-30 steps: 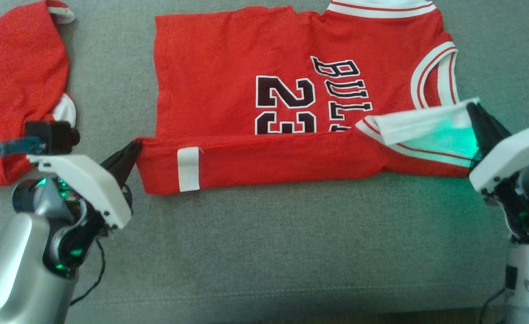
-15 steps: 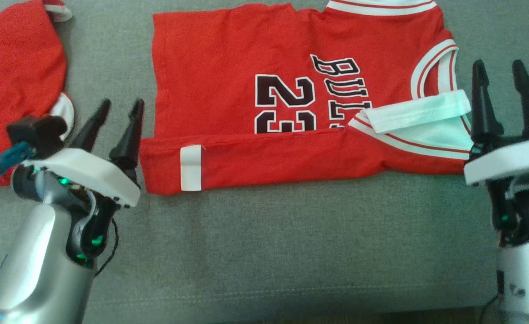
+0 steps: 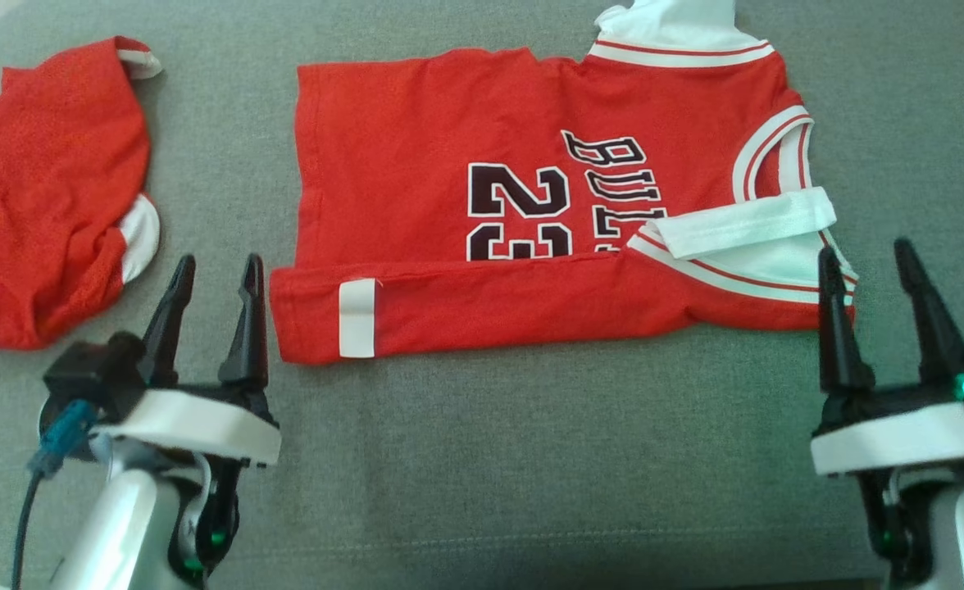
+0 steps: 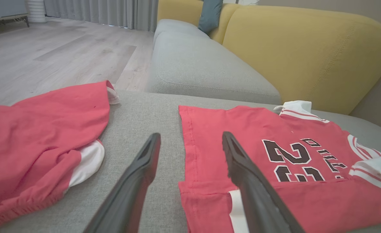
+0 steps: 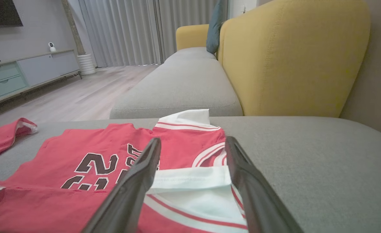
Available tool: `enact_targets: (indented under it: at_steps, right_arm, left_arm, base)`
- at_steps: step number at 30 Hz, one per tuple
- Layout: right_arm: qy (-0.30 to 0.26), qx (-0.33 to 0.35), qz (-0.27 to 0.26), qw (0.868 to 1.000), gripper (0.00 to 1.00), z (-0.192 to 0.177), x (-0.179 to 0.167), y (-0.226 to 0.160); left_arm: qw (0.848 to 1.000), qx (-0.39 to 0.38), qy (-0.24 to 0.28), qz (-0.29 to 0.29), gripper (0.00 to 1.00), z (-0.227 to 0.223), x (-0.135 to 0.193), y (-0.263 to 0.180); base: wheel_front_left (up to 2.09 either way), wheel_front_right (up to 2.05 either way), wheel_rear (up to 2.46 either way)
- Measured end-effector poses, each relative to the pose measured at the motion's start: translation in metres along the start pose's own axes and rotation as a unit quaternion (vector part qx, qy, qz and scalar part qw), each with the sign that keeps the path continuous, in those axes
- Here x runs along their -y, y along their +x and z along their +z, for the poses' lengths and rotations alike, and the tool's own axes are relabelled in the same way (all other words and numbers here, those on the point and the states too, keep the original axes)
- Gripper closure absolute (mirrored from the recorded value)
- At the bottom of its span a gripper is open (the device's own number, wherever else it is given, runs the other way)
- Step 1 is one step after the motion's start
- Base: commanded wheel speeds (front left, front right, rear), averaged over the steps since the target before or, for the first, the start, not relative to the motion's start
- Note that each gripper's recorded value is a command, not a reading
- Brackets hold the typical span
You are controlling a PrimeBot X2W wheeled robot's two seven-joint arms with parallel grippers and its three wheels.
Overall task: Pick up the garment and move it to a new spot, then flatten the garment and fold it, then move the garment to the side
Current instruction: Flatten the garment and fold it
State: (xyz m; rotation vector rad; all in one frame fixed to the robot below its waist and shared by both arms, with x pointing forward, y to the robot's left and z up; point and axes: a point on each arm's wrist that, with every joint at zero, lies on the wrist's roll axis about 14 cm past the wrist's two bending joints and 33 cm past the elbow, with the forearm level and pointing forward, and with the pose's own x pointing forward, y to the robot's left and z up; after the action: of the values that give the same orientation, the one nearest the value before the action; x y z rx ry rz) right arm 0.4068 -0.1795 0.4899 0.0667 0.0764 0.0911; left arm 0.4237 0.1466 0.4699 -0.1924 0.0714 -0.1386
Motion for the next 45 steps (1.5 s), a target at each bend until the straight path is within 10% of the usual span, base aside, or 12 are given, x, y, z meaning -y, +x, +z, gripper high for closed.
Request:
enact_targets:
  at_steps: [18,42,43,45]
  right_arm:
    - [0.022,-0.016,-0.010,1.000,0.00,-0.009,0.000,-0.008]
    - [0.079,-0.259,-0.066,0.960,0.00,-0.117,0.042,-0.005]
    - [0.079,-0.261,-0.065,0.960,0.00,-0.117,0.042,-0.003]
    - [0.085,-0.269,-0.064,0.957,0.00,-0.119,0.042,0.000]
  left_arm:
    - [0.999,-0.037,-0.002,0.006,0.00,-0.018,-0.002,-0.009]
    - [0.971,-0.225,-0.082,-0.021,0.00,-0.111,0.008,-0.013]
    - [0.970,-0.228,-0.081,-0.023,0.14,-0.112,0.008,-0.013]
    - [0.969,-0.231,-0.084,-0.027,0.83,-0.112,0.009,-0.011]
  base:
    - [0.00,0.00,0.00]
    - [0.00,0.00,0.00]
    - [0.00,0.00,0.00]
    - [0.00,0.00,0.00]
